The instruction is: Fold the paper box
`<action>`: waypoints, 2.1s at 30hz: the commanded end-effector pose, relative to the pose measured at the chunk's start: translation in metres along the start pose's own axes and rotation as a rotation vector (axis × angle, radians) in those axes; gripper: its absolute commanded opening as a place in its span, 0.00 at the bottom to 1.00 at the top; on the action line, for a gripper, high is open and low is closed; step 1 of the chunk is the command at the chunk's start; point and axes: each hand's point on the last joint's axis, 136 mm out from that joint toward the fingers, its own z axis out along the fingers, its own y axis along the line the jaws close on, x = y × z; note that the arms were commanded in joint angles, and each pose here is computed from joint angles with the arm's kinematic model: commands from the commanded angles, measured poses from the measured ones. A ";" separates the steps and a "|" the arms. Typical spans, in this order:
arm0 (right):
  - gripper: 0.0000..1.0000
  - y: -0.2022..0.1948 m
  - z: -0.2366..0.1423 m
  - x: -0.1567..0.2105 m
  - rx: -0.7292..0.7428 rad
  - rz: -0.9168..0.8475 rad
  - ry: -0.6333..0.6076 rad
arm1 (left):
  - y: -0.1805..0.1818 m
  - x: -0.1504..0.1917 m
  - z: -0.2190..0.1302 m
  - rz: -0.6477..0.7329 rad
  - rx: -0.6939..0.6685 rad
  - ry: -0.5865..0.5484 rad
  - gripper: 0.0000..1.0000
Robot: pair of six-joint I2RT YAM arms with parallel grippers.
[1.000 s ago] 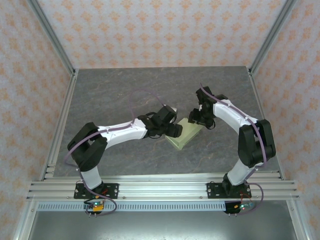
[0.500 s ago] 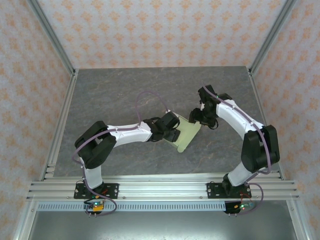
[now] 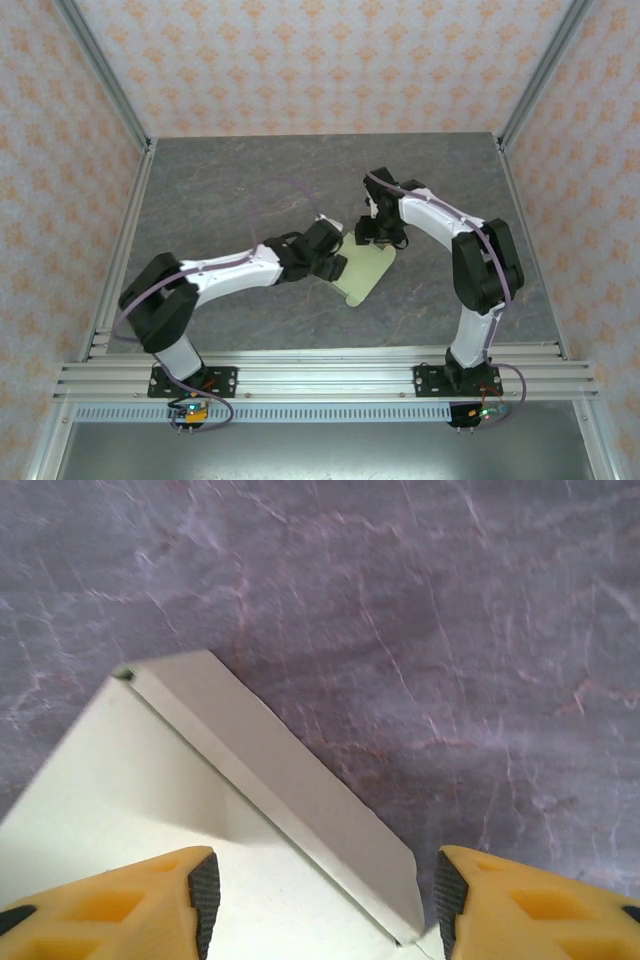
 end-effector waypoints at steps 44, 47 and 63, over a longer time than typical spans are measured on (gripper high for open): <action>0.55 -0.008 -0.028 0.033 -0.172 0.309 -0.223 | -0.002 0.070 0.058 -0.748 0.311 0.386 0.36; 0.57 -0.011 -0.021 0.041 -0.221 0.241 -0.175 | 0.004 0.082 0.065 -0.749 0.328 0.430 0.33; 0.71 0.006 0.008 0.027 -0.612 0.281 -0.024 | 0.028 0.124 0.087 -0.729 0.376 0.516 0.23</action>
